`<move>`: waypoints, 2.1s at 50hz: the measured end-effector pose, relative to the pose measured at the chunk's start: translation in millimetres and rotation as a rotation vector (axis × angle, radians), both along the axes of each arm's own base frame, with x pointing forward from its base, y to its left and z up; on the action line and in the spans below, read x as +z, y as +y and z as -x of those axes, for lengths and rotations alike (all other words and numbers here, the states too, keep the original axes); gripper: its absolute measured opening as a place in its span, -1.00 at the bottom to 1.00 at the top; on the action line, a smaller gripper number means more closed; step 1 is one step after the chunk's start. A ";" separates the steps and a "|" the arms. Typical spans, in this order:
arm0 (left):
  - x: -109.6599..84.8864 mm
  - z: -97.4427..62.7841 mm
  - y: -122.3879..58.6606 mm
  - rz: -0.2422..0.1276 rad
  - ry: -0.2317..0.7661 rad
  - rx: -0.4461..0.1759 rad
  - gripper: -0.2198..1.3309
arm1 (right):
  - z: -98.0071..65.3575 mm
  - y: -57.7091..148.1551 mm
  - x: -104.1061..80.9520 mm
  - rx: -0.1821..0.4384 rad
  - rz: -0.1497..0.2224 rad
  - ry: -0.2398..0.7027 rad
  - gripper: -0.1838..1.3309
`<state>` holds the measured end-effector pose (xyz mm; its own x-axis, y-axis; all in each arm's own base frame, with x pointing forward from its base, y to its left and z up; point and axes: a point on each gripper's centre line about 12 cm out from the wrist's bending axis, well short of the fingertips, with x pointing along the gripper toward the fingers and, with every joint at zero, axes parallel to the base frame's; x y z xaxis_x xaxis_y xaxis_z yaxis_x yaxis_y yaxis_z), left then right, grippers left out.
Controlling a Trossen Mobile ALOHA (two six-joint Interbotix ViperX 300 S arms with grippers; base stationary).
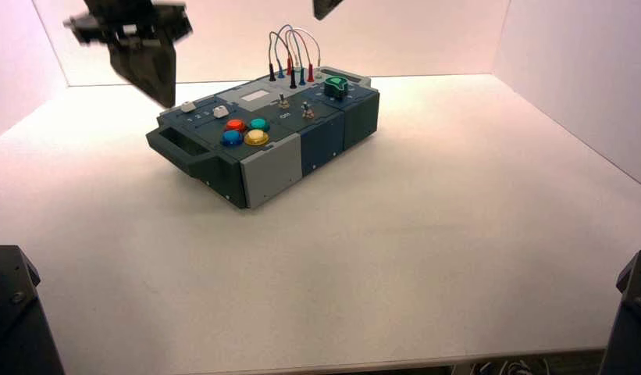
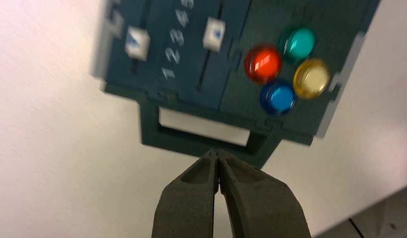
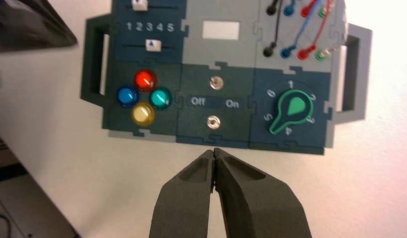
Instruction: Flip the top switch on with the right gripper.
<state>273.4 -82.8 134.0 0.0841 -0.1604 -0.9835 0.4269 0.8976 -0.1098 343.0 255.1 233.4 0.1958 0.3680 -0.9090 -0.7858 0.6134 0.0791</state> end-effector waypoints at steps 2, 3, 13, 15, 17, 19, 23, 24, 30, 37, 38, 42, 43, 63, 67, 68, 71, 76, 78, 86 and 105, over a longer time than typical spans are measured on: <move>-6.7 -0.2 -0.1 -0.006 0.026 0.001 -0.91 | -0.7 3.0 0.0 0.009 -0.009 0.005 -0.94; -9.2 0.3 0.2 -0.009 0.034 0.000 -0.91 | -1.4 4.7 -0.8 0.016 -0.015 0.008 -0.94; -17.7 -2.7 -0.5 -0.013 0.048 0.003 -0.91 | -3.1 10.9 -10.3 0.059 -0.026 0.033 -0.94; -19.3 -3.8 -0.5 -0.013 0.040 0.005 -0.91 | -3.5 11.9 -13.0 0.068 -0.025 0.039 -0.94; -19.3 -5.0 -0.6 -0.013 0.034 0.005 -0.91 | -3.9 12.3 -13.8 0.071 -0.025 0.039 -0.94; -20.1 -6.9 -0.8 -0.012 0.020 0.008 -0.91 | -4.4 13.0 -16.6 0.076 -0.023 0.045 -0.94; -20.6 -10.8 -0.7 -0.009 -0.008 0.014 -0.91 | -5.5 13.2 -20.2 0.080 -0.018 0.051 -0.94; -21.0 -11.5 -0.8 -0.009 -0.013 0.015 -0.91 | -5.1 13.7 -20.2 0.083 -0.018 0.050 -0.94; -22.3 -15.2 -1.0 -0.007 -0.039 0.018 -0.91 | -6.1 14.4 -23.3 0.091 -0.013 0.054 -0.94; -29.9 -17.7 1.0 -0.015 -0.035 0.024 -0.91 | -7.7 15.6 -22.7 0.095 -0.013 0.054 -0.94; -32.6 -17.9 2.0 -0.017 -0.028 0.027 -0.91 | -8.2 16.1 -23.1 0.097 -0.013 0.056 -0.94; -37.3 -18.3 4.8 -0.021 -0.013 0.035 -0.91 | -9.1 16.8 -22.5 0.098 -0.013 0.056 -0.94; -38.7 -18.6 6.8 -0.024 -0.009 0.040 -0.91 | -9.7 17.2 -22.2 0.098 -0.014 0.054 -0.94; -52.8 -31.1 19.8 -0.046 -0.013 0.067 -0.91 | -12.4 21.1 -31.2 0.116 0.001 0.075 -0.94; -54.5 -32.0 19.7 -0.047 -0.010 0.068 -0.91 | -12.6 22.1 -33.4 0.119 0.004 0.078 -0.94; -55.0 -31.7 19.8 -0.048 -0.007 0.066 -0.91 | -12.1 22.6 -34.2 0.120 0.005 0.081 -0.94; -55.8 -32.5 19.7 -0.049 -0.006 0.066 -0.91 | -12.2 24.2 -36.0 0.124 0.008 0.083 -0.94; -56.4 -33.1 19.6 -0.049 -0.006 0.065 -0.91 | -10.4 28.4 -42.2 0.135 0.017 0.090 -0.94; -56.9 -32.8 19.6 -0.050 -0.003 0.065 -0.91 | -10.4 30.1 -45.7 0.138 0.023 0.089 -0.94; -56.4 -32.9 19.6 -0.049 -0.004 0.065 -0.91 | -9.0 40.1 -58.1 0.151 0.046 0.069 -0.94; -55.7 -33.0 20.0 -0.049 -0.003 0.066 -0.91 | -22.4 53.4 -82.7 0.121 0.049 0.057 -0.94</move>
<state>306.4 -62.8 78.4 0.0956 -0.1060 -0.9898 0.3672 0.9279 -0.0639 365.4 308.4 150.7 0.1003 0.3410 -0.9347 -0.8496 0.5183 0.0979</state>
